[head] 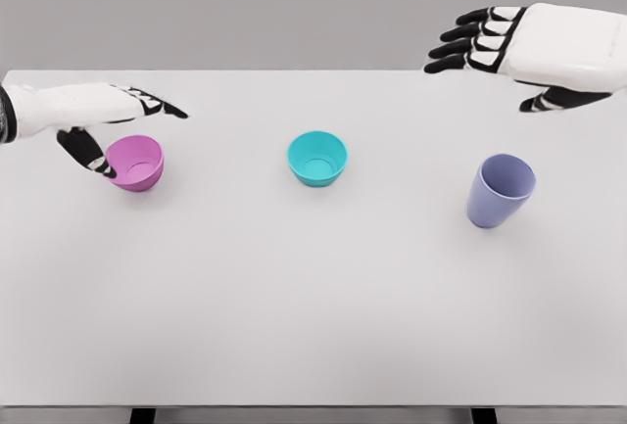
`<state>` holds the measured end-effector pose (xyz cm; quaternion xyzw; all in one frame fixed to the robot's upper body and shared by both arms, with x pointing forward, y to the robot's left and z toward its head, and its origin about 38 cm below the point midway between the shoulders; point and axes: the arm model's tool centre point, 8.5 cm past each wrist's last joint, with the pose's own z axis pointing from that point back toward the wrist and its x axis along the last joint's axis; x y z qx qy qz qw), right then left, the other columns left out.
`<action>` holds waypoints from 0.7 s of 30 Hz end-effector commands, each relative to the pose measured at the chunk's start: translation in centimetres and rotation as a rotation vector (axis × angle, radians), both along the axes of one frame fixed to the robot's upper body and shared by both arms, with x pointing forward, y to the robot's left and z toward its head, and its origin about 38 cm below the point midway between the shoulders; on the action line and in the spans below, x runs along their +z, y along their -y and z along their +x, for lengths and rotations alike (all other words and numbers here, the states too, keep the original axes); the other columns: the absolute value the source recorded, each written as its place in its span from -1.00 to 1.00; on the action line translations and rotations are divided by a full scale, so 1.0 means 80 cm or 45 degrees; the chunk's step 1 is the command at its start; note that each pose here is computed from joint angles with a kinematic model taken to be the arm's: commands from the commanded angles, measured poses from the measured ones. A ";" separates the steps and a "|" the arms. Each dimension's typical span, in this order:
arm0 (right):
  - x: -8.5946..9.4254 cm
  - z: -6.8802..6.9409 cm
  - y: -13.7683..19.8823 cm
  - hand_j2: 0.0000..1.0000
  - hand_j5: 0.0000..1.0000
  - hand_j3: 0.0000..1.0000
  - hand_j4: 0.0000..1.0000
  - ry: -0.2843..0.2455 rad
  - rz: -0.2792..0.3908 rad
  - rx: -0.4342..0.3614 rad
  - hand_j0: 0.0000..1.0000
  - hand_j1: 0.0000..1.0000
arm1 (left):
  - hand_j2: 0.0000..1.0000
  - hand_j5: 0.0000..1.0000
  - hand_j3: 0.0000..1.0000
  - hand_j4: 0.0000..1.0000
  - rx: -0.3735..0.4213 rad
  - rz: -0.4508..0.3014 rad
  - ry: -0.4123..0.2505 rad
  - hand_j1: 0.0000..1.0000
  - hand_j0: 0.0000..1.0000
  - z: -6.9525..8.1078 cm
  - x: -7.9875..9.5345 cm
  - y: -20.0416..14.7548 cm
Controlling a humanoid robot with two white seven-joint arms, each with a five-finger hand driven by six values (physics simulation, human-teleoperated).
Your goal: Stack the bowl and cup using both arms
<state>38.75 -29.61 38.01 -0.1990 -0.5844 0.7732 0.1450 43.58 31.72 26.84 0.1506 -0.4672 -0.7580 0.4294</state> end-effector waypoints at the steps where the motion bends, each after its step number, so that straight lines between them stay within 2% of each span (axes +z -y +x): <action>1: 0.008 -0.001 0.003 1.00 1.00 1.00 1.00 0.019 0.015 -0.008 1.00 1.00 | 1.00 1.00 1.00 1.00 0.126 0.018 -0.062 1.00 1.00 0.002 -0.014 -0.005; 5: 0.005 -0.001 0.003 1.00 1.00 1.00 1.00 0.011 0.014 -0.010 1.00 1.00 | 1.00 1.00 1.00 1.00 0.126 0.090 -0.012 1.00 1.00 0.006 -0.014 -0.004; 10: 0.001 -0.001 0.004 1.00 1.00 1.00 1.00 0.001 0.014 -0.011 1.00 1.00 | 1.00 1.00 1.00 1.00 0.065 0.195 0.070 1.00 1.00 0.000 -0.013 0.010; 17: 0.001 -0.001 0.004 1.00 1.00 1.00 1.00 0.001 0.014 -0.011 1.00 1.00 | 1.00 1.00 1.00 1.00 0.020 0.239 0.066 1.00 1.00 0.001 -0.034 0.030; 21: 0.001 -0.001 0.003 1.00 1.00 1.00 1.00 0.001 0.015 -0.010 1.00 1.00 | 1.00 1.00 1.00 1.00 0.014 0.259 0.068 1.00 1.00 0.000 -0.038 0.030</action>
